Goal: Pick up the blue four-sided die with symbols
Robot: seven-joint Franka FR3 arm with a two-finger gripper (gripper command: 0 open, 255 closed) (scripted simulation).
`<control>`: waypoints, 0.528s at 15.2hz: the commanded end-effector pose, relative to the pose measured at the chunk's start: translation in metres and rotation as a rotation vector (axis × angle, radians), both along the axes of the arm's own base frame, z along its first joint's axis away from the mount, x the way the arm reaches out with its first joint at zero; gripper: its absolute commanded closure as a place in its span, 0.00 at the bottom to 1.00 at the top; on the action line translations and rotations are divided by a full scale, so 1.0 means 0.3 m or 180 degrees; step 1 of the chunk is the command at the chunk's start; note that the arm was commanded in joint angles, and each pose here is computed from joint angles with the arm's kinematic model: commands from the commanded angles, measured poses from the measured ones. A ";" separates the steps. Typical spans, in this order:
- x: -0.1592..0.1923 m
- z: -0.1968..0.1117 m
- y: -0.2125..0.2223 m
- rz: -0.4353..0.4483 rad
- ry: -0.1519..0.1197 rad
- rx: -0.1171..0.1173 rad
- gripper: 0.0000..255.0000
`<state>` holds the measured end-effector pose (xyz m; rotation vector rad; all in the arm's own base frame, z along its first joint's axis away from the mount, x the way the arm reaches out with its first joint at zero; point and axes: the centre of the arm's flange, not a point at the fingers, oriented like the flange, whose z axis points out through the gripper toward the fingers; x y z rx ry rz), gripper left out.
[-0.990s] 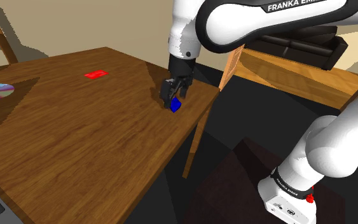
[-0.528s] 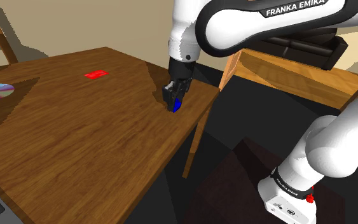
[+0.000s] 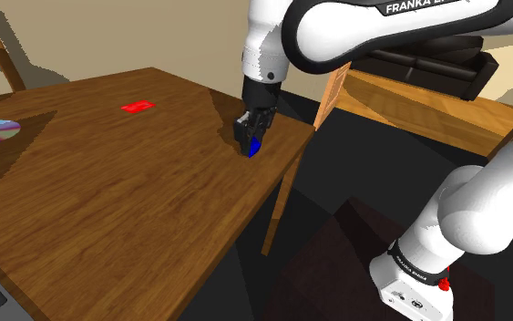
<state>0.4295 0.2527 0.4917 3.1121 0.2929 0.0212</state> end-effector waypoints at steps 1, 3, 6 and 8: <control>-0.001 0.034 0.002 0.0000 0.0001 0.0000 1.00; -0.001 0.069 0.002 0.0000 0.0001 0.0000 1.00; -0.001 0.122 0.002 0.0000 0.0001 0.0000 1.00; -0.001 0.157 0.002 0.0000 0.0001 0.0000 1.00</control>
